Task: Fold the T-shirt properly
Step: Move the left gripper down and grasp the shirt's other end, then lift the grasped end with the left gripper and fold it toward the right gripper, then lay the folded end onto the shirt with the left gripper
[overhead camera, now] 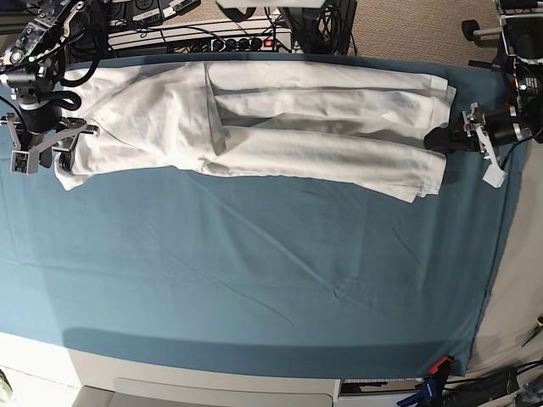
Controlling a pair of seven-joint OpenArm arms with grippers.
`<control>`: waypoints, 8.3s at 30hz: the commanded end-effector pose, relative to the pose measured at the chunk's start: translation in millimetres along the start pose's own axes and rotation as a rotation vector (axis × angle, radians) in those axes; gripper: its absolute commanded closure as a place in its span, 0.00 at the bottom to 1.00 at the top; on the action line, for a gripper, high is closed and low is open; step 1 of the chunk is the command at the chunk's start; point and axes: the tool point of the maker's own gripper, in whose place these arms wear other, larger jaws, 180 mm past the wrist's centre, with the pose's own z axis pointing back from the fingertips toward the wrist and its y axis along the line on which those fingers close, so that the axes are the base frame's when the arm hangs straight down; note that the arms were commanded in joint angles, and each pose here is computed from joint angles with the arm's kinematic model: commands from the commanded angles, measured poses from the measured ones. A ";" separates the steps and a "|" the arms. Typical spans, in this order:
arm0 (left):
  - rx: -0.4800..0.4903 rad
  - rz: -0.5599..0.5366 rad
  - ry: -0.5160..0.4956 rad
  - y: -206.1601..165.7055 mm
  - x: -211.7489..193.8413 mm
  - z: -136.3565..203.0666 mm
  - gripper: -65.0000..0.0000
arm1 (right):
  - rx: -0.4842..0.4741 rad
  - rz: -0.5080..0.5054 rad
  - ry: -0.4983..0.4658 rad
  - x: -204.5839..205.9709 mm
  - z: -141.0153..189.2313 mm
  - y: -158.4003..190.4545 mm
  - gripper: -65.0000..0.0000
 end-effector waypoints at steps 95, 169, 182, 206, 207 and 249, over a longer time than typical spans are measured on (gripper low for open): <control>-0.143 -0.514 -0.059 -143.4 9.3 -48.2 1.00 | 0.049 -0.162 0.057 -31.3 -41.4 -8.7 0.62; -0.489 -0.880 0.092 -335.7 -101.1 -222.8 0.60 | -0.039 -0.124 0.042 -29.5 -41.5 -25.6 0.62; -0.485 -0.920 0.046 -347.1 -82.1 -207.9 0.81 | -0.040 -0.124 0.041 -29.4 -41.5 -25.7 0.62; -0.177 -0.707 0.042 -246.3 -62.7 -176.7 1.00 | -0.033 -0.129 0.034 -28.0 -41.8 -24.4 0.62; -0.180 -0.699 0.046 -246.1 -65.7 -176.5 1.00 | -0.032 -0.128 0.034 -27.9 -41.9 -24.0 0.62; -0.048 -0.825 -0.064 -267.9 -36.8 -215.0 1.00 | -0.023 -0.137 0.026 -26.5 -41.9 -22.4 0.62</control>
